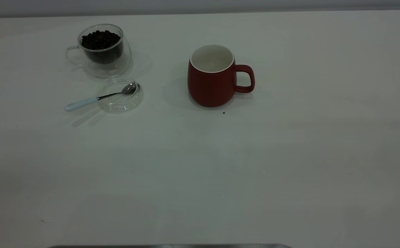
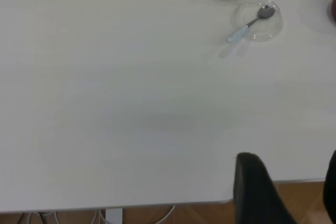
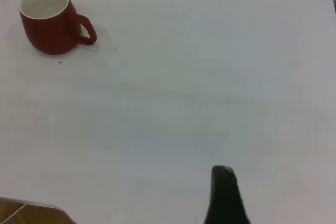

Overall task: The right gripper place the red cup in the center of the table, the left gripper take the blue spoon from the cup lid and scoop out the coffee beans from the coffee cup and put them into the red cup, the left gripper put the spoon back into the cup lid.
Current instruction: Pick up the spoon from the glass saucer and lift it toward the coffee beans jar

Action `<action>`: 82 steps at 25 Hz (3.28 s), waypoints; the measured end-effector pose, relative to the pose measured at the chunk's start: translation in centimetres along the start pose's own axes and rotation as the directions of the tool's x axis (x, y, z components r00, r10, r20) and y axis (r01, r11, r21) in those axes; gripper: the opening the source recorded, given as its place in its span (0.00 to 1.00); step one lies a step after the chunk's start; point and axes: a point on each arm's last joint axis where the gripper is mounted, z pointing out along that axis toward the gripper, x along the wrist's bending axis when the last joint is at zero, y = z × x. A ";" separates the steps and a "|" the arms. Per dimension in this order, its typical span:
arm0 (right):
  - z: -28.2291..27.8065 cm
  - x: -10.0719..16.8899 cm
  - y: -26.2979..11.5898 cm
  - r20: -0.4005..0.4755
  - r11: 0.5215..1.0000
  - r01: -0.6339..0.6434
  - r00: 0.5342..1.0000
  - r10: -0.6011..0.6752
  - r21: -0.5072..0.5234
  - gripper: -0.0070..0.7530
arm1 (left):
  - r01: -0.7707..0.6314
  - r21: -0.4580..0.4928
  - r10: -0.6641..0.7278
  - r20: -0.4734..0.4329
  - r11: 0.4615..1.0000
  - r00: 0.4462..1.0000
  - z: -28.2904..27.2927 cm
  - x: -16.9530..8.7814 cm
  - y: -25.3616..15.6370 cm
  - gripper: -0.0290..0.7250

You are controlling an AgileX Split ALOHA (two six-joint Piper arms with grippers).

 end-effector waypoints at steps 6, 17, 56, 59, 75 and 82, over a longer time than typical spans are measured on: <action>0.0 0.0 0.0 0.000 1.000 0.000 1.000 0.000 0.000 0.73 | 0.000 0.000 0.000 0.000 1.000 1.000 0.0 0.0 0.0 0.54; 0.0 0.0 0.0 0.000 1.000 0.000 1.000 0.000 0.000 0.73 | 0.000 0.000 0.000 0.000 1.000 1.000 0.0 0.0 0.0 0.54; 0.0 0.0 0.0 0.000 1.000 0.000 1.000 0.000 0.000 0.73 | 0.205 0.385 -0.232 0.024 0.900 0.972 17.2 0.3 11.8 0.63; 0.0 0.0 0.0 0.000 1.000 0.000 1.000 0.000 0.000 0.73 | 0.256 0.388 -0.260 -0.042 0.886 0.965 18.7 2.2 13.3 0.63; 0.0 0.0 0.0 0.000 1.000 0.000 1.000 0.000 0.000 0.73 | 0.448 0.563 -0.408 -0.205 0.695 0.890 30.1 6.0 8.9 0.63; 0.0 0.0 0.0 0.000 1.000 0.000 1.000 0.000 0.000 0.73 | 0.446 0.490 -0.391 -0.217 0.749 0.894 31.7 6.7 8.7 0.63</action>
